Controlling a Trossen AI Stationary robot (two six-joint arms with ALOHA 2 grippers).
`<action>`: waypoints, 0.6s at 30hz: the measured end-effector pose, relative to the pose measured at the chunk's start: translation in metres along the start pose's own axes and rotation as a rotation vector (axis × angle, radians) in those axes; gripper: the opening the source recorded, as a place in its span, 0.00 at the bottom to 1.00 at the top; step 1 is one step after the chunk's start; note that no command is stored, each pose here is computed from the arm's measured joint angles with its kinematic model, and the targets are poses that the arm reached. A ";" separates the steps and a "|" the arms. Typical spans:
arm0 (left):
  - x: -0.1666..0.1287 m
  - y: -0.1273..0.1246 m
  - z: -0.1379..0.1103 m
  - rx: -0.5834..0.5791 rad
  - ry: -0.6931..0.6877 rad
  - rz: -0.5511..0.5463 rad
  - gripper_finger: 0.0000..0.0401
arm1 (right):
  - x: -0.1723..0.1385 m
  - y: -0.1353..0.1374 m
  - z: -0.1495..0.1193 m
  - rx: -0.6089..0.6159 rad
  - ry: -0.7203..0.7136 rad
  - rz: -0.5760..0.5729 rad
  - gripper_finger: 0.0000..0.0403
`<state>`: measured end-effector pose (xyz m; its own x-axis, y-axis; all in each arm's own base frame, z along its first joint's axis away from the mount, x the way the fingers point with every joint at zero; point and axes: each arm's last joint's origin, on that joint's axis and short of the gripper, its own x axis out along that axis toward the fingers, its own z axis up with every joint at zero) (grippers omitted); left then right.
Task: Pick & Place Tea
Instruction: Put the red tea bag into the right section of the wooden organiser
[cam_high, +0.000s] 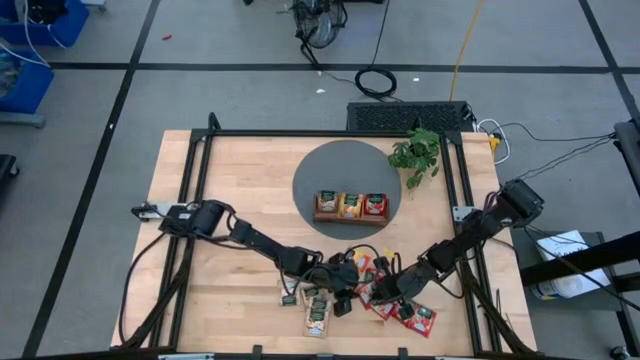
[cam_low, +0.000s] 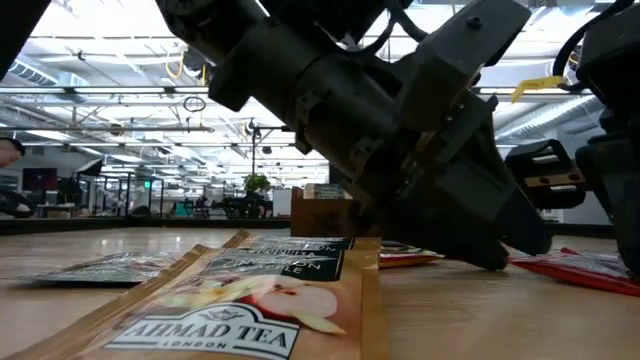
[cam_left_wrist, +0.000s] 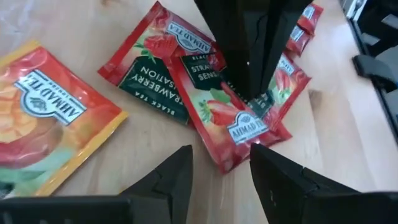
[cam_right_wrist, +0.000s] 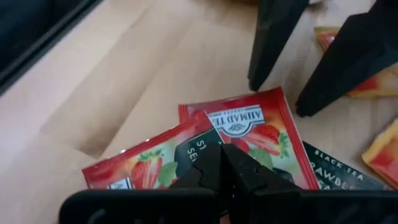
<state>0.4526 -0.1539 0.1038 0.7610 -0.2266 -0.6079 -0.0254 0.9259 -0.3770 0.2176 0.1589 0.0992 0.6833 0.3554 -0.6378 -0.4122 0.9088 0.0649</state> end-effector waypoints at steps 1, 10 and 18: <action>0.000 0.001 0.001 -0.006 0.000 -0.008 0.41 | 0.000 0.000 0.000 -0.001 0.004 0.000 0.00; 0.001 0.005 0.004 -0.021 0.007 -0.057 0.41 | 0.000 -0.001 -0.005 0.000 0.057 -0.012 0.00; 0.001 0.002 0.008 0.011 -0.031 -0.098 0.41 | 0.000 -0.002 -0.006 -0.001 0.061 -0.021 0.00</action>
<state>0.4586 -0.1498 0.1074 0.7790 -0.3067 -0.5469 0.0567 0.9031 -0.4257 0.2148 0.1562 0.0940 0.6534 0.3225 -0.6849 -0.3988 0.9156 0.0507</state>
